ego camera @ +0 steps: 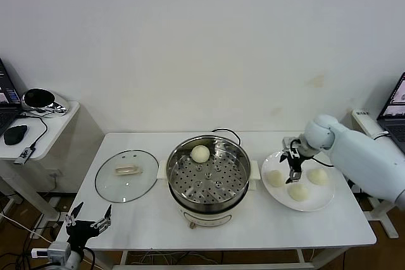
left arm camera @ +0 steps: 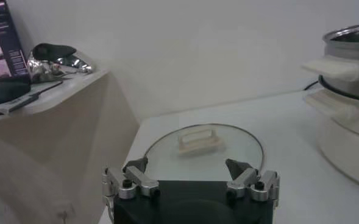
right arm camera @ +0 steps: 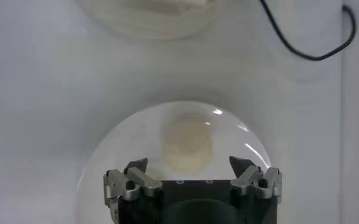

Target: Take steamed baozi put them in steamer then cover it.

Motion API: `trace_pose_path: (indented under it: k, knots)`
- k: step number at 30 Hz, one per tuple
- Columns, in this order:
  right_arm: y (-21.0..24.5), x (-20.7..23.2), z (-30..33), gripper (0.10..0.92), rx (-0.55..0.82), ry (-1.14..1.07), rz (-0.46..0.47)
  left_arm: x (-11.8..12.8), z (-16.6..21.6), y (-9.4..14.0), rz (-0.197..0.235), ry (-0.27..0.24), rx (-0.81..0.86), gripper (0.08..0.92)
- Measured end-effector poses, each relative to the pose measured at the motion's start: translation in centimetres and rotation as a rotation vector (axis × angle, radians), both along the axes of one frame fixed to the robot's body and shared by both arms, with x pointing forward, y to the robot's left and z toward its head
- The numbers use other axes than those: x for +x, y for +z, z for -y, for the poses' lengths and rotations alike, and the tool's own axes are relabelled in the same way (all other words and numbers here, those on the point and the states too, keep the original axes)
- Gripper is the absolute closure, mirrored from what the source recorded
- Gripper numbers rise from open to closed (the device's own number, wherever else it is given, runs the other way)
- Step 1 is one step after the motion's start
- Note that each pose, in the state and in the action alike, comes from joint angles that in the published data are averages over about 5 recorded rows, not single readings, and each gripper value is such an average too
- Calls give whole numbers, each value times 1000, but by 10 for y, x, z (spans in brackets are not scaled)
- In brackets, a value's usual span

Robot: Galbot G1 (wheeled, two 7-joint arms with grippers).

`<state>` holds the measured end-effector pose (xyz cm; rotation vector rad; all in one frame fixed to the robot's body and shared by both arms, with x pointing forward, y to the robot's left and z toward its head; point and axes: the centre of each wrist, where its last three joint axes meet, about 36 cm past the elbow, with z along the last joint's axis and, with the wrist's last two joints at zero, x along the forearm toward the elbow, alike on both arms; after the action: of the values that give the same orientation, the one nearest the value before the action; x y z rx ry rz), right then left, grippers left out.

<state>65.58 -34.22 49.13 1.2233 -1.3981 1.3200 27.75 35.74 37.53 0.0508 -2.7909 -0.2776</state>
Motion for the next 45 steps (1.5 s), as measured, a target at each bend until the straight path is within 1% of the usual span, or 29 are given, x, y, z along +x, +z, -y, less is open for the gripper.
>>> trace_pose_path:
  k: [13, 27, 33, 45]
  knots:
    - [-29, 6, -1, 200, 5, -25, 17, -1, 0, -3, -9, -1, 3, 177]
    - [-39, 11, 1, 204, 5, -47, 25, -4, 0, -4, -13, 0, 4, 177]
    - [-43, 11, 0, 309, 13, -52, 22, -3, 0, -4, -12, -1, 3, 177]
    - [-36, 12, 5, 382, 30, -67, 32, -4, 1, -5, -14, 0, 1, 177]
